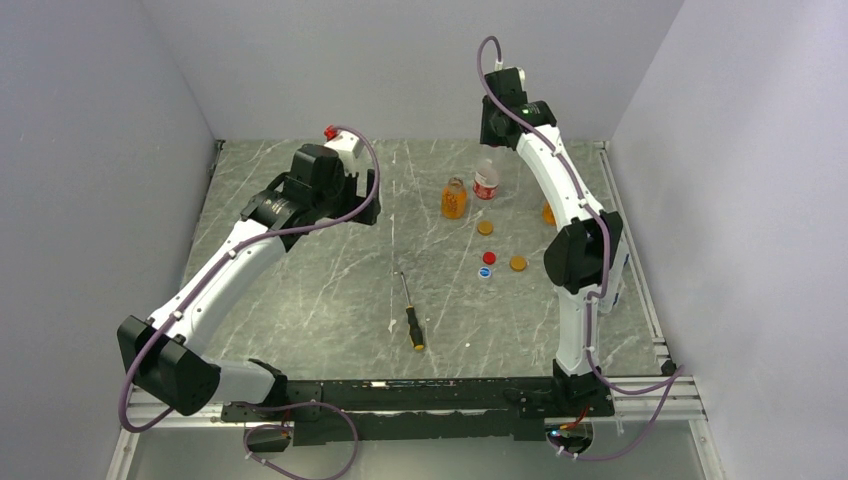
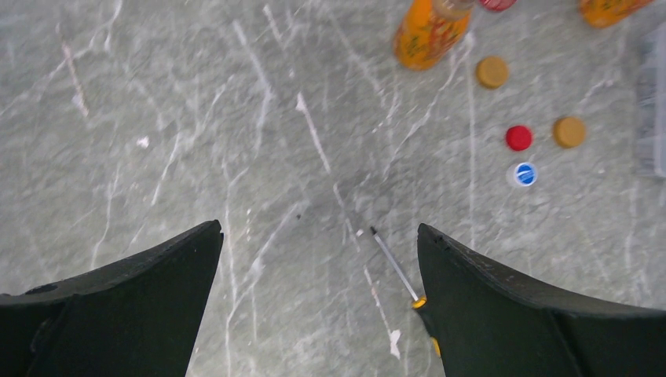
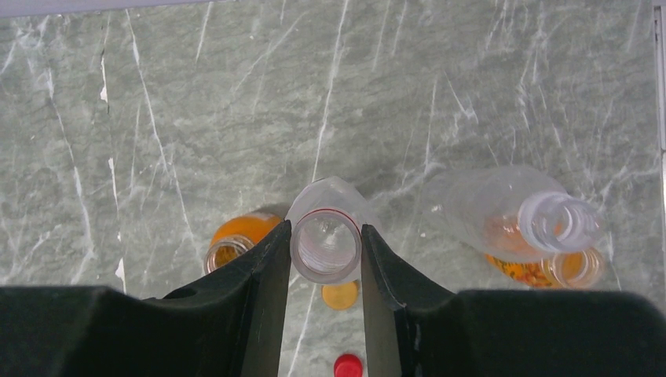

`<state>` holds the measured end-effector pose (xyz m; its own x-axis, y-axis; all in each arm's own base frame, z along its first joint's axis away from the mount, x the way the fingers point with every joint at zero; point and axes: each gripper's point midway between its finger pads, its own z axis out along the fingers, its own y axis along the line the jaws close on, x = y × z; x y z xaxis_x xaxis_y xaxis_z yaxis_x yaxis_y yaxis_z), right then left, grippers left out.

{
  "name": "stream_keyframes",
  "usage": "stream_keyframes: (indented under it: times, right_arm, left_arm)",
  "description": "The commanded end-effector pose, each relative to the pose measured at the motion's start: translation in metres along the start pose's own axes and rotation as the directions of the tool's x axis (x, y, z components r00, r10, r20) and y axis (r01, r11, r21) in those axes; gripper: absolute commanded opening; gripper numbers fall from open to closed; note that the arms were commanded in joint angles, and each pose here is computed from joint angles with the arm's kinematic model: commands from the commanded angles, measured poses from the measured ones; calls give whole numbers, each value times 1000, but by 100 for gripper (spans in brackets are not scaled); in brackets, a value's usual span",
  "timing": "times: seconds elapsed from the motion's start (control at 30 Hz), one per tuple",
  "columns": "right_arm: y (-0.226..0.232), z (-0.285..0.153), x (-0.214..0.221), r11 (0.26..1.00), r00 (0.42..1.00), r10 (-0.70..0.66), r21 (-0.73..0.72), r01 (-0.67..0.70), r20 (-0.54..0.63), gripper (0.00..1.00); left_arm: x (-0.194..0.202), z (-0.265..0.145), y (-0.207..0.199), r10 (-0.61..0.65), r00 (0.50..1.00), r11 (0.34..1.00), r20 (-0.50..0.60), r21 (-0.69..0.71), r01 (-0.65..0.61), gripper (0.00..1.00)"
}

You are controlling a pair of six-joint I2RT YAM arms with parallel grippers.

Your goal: Screw on the bottle caps

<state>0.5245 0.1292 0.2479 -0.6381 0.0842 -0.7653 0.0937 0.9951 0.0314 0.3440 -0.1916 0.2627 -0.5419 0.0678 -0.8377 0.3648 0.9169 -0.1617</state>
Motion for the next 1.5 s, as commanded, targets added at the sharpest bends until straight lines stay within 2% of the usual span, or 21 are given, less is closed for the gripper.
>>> stream_keyframes:
  times: [0.0,0.2,0.4,0.5,0.6,0.67,0.73,0.83,1.03,1.4,1.47]
  right_arm:
    - [-14,-75,-35,997,991,79,-25,-77,104,0]
    - [-19,-125,-23,992,990,104,-84,-96,93,0]
    - [27,-178,4,913,993,117,-396,-99,20,0]
    - [47,-204,20,864,995,102,-494,-91,-4,0]
    - [63,-224,29,809,995,101,-580,-93,-18,0]
    - [72,-233,32,779,995,99,-620,-92,-23,0]
    - [81,-240,35,753,996,85,-653,-82,-27,0]
    - [92,-247,37,734,997,74,-676,-67,-19,0]
    - [102,-255,36,710,997,75,-701,-70,-24,0]
    - [112,-265,32,676,991,124,-728,-117,-44,0]
    - [112,-265,32,675,991,128,-728,-120,-45,0]
  left_arm:
    - [-30,3,-36,40,982,980,185,183,-74,99]
    - [-42,3,-70,133,929,925,345,293,-241,99]
    - [-50,1,-92,249,834,845,492,311,-436,99]
    - [-50,-3,-98,281,786,804,550,313,-506,99]
    - [-42,-13,-109,309,723,733,618,330,-595,99]
    - [-33,-19,-117,310,700,683,643,362,-634,99]
    - [-22,-25,-127,306,693,623,653,413,-664,99]
    - [-14,-34,-136,282,690,571,666,462,-679,99]
    - [-9,-28,-133,296,699,584,651,456,-672,99]
    - [-10,-10,-129,336,688,646,643,375,-665,100]
    - [-8,-7,-129,338,694,651,636,374,-660,92]
